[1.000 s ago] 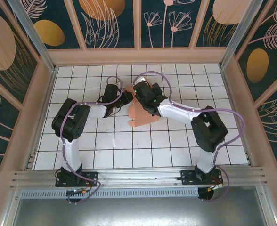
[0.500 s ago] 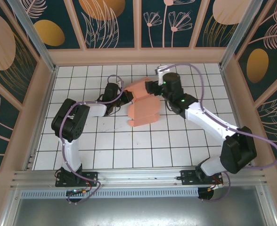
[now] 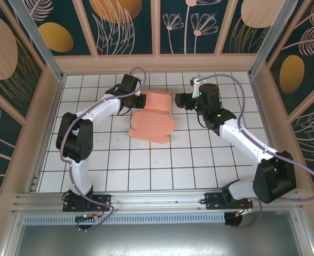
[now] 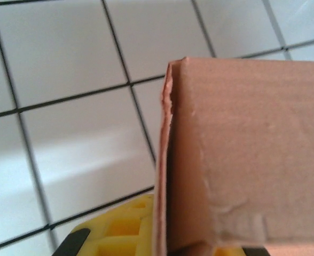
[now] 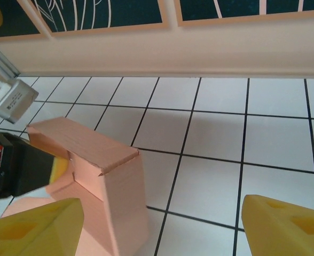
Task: Fold the paper box
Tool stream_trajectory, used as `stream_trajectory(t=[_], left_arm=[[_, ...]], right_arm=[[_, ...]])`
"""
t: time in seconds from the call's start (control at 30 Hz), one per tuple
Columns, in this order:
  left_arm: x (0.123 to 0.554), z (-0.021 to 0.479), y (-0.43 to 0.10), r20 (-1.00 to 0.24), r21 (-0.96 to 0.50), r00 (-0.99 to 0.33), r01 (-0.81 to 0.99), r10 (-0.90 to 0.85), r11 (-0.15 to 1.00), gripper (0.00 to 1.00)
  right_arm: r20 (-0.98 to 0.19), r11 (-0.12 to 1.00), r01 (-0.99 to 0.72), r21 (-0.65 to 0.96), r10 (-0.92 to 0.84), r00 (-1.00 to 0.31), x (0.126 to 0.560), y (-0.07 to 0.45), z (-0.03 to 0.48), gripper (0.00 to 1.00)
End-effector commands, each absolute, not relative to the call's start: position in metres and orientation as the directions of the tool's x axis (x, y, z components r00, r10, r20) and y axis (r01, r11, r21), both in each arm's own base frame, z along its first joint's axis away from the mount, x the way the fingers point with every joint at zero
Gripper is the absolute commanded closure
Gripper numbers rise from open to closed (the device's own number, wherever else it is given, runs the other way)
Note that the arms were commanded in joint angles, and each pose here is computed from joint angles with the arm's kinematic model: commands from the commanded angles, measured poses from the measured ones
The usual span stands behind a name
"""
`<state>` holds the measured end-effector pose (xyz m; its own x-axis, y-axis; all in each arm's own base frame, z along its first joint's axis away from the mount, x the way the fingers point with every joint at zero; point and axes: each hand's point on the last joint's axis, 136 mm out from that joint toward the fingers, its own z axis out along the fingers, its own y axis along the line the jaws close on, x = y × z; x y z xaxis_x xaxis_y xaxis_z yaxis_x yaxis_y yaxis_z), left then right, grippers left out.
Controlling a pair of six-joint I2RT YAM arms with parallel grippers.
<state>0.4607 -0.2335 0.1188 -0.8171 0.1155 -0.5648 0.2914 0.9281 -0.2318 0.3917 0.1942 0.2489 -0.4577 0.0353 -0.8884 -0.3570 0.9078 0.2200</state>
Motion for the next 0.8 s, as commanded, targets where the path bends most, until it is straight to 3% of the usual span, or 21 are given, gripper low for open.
stream_trajectory(t=[0.0, 0.3, 0.4, 0.67, 0.77], left_arm=[[0.428, 0.095, -0.198, -0.354, -0.036, -0.887, 0.33, 0.297, 0.943, 1.0], [0.396, 0.083, -0.164, -0.007, 0.115, -0.889, 0.454, 0.458, 0.883, 1.0], [0.388, 0.076, -0.154, 0.058, 0.143, -0.879, 0.476, 0.472, 0.868, 1.0], [0.372, 0.044, -0.171, 0.159, 0.0, -0.834, 0.535, 0.528, 0.845, 1.0], [0.37, 0.031, -0.166, 0.203, 0.009, -0.821, 0.547, 0.534, 0.837, 1.0]], right_arm=[[-0.892, 0.87, -0.436, 0.229, 0.008, -0.452, 0.376, 0.197, 0.25, 0.22], [-0.836, 0.8, -0.488, 0.348, 0.029, -0.548, 0.382, 0.214, 0.223, 0.22], [-0.821, 0.786, -0.496, 0.369, 0.025, -0.571, 0.386, 0.22, 0.216, 0.22], [-0.804, 0.78, -0.507, 0.367, -0.008, -0.594, 0.387, 0.225, 0.201, 0.24], [-0.811, 0.798, -0.492, 0.347, -0.008, -0.585, 0.387, 0.219, 0.199, 0.24]])
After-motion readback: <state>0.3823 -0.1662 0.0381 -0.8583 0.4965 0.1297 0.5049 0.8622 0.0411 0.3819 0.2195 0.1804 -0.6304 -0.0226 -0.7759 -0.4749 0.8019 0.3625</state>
